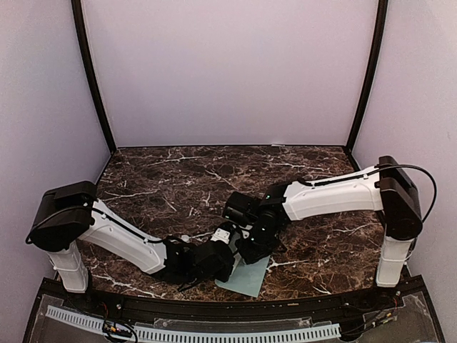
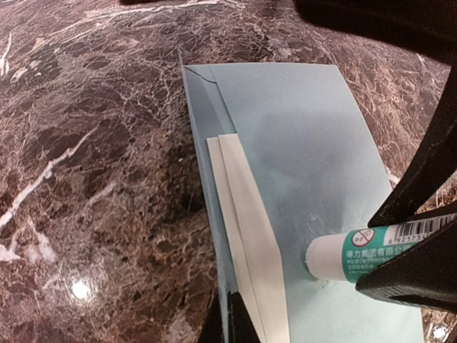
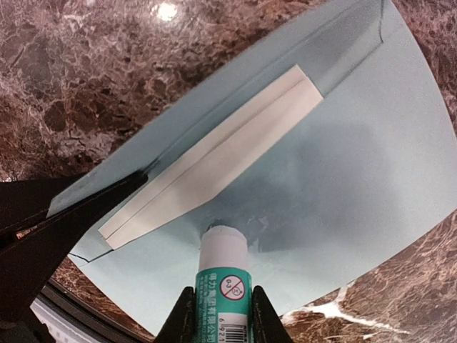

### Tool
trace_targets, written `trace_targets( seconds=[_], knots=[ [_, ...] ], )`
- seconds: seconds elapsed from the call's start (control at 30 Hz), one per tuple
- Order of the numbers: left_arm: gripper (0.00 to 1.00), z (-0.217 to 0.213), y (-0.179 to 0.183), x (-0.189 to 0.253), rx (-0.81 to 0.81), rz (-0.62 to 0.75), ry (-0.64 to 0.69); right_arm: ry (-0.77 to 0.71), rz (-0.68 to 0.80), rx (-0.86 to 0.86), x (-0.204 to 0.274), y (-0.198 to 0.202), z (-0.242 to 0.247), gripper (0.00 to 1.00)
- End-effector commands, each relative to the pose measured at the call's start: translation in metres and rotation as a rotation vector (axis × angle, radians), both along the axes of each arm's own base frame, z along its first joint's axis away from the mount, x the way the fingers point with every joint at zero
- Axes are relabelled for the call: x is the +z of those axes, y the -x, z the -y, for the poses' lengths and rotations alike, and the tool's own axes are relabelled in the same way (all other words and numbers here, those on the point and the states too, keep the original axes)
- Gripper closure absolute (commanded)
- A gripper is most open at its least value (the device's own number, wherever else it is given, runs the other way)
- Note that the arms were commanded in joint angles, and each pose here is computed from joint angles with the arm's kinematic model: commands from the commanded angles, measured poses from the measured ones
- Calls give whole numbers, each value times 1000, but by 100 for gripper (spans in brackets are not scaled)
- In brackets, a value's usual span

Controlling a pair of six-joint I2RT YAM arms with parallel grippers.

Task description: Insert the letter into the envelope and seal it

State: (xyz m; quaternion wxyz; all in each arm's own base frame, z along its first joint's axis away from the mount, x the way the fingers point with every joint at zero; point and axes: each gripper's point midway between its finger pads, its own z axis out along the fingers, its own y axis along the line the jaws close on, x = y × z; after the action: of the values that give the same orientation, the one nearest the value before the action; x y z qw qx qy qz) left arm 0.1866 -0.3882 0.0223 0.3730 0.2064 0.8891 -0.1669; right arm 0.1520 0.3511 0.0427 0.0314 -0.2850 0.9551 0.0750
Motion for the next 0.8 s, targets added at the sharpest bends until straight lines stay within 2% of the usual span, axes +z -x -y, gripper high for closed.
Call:
trace_targets(
  seconds=[0.0, 0.53, 0.77],
  knots=[
    [100, -2, -8, 15, 37, 34, 12, 11, -138, 36, -8, 40, 2, 100],
    [100, -2, -8, 16, 33, 32, 16, -110, -205, -6, -13, 46, -5, 100],
    [100, 0, -6, 16, 20, 27, 22, -58, -102, -58, -22, 19, 12, 100]
  ],
)
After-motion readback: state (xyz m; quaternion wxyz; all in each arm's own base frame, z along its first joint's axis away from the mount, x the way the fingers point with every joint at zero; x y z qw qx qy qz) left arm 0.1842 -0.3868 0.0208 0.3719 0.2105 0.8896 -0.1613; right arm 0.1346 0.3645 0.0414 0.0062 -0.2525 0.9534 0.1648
